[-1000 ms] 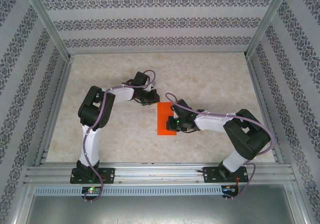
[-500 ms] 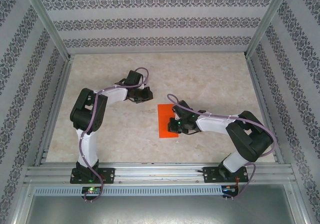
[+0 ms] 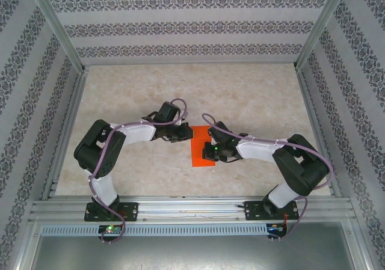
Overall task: Fold a paper plane with a square sheet of paper (fold left side to right side)
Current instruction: Hold the square sheet of paper at the center of the table.
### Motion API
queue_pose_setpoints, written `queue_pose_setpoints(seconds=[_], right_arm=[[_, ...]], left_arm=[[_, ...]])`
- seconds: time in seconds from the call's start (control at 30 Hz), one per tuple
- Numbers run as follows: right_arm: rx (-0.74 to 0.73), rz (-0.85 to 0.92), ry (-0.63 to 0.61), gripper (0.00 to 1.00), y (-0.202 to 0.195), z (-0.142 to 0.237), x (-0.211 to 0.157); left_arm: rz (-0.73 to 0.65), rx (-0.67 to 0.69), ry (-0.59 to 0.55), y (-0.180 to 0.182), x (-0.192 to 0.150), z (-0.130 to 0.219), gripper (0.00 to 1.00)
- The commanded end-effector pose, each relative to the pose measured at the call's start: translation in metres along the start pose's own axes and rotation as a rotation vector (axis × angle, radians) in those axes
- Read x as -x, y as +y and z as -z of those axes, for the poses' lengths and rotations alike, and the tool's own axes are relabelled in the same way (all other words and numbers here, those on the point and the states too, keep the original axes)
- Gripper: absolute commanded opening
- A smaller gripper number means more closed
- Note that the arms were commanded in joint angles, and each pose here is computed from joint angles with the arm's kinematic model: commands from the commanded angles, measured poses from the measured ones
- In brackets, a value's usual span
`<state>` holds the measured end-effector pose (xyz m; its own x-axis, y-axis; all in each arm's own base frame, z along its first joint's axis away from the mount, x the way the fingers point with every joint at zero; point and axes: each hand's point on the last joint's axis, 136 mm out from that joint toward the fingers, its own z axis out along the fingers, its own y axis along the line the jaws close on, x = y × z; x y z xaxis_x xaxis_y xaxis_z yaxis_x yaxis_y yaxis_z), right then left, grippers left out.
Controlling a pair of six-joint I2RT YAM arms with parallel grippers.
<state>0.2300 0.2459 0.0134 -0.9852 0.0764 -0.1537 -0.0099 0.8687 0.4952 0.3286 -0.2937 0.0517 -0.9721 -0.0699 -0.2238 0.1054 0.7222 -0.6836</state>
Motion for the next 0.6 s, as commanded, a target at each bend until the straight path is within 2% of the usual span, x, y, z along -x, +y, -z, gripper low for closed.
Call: queue_pose_setpoints(seconds=[0.0, 0.23, 0.37, 0.57], right_arm=[[-0.105, -0.024, 0.059, 0.00, -0.027, -0.010, -0.020], [-0.095, -0.019, 0.062, 0.00, -0.025, -0.012, -0.021], [-0.060, -0.017, 0.056, 0.00, -0.016, -0.009, -0.018], [0.084, -0.012, -0.026, 0.21, 0.025, 0.015, 0.004]], left_arm=[[0.005, -0.026, -0.008, -0.006, 0.004, -0.009, 0.10], [0.011, 0.001, 0.038, 0.003, -0.006, -0.029, 0.10], [0.020, 0.080, 0.051, 0.019, -0.013, -0.030, 0.10], [0.020, 0.134, 0.075, 0.034, -0.025, -0.027, 0.10]])
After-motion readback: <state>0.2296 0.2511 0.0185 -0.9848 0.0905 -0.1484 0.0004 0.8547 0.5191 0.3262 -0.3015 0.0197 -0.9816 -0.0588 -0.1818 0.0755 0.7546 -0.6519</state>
